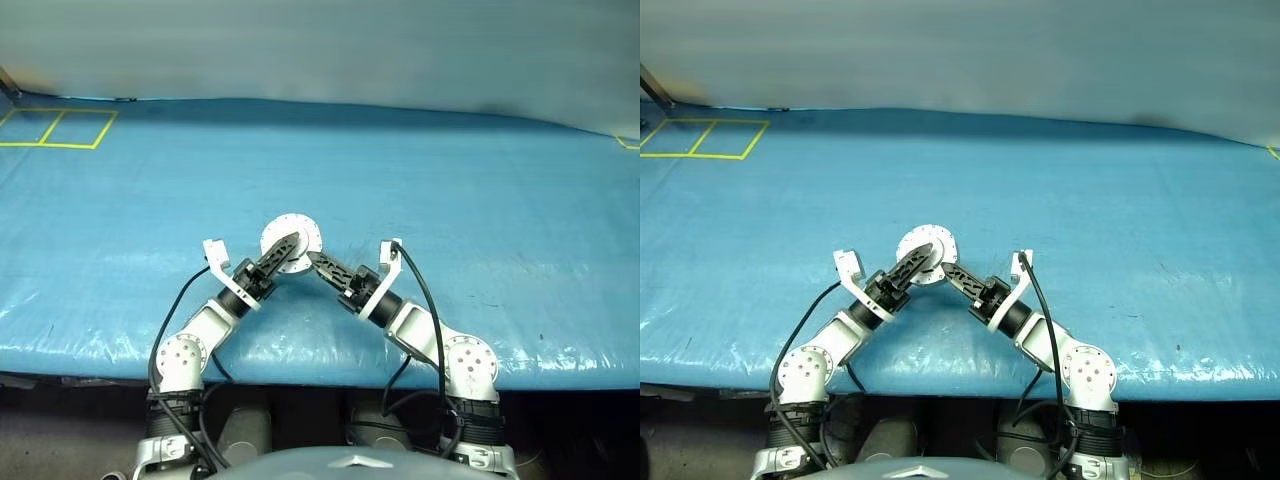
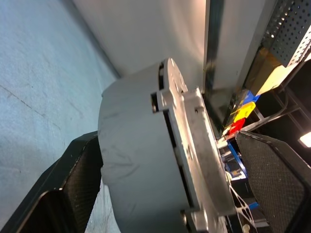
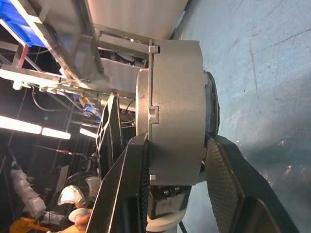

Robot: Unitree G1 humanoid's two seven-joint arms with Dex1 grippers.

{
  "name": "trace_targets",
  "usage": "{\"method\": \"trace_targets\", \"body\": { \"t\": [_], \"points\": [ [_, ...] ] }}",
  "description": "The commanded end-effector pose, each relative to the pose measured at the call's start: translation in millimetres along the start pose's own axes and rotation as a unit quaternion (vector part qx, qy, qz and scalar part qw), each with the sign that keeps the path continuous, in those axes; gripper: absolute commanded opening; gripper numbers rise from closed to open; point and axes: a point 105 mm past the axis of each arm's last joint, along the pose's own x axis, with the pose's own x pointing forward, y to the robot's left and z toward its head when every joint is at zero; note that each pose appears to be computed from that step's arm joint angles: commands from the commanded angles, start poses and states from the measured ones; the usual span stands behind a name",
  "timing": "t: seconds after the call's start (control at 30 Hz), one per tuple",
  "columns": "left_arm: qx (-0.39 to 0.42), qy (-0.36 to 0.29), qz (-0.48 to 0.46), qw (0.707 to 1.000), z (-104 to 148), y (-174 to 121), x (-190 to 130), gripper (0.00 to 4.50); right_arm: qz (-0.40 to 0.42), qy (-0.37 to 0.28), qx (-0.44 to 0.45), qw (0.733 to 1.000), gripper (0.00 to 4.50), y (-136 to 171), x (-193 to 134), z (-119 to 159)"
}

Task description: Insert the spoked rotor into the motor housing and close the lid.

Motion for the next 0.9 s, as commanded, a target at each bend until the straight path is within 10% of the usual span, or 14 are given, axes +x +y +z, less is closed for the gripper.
{"method": "trace_targets", "body": {
  "t": [0.03,0.2,0.9],
  "points": [
    [0.005,0.009,-0.018,1.000,-3,-8,6,3.55,0.045,-0.013,-0.008,0.999,1.31,20,3,6],
    [0.003,-0.003,-0.029,1.000,0,-13,10,2.72,0.047,-0.019,0.007,0.999,1.31,20,3,6],
    [-0.016,0.118,-0.068,0.991,-29,-38,8,2.69,0.025,-0.030,0.023,0.999,1.31,18,18,11]
  ]
}}
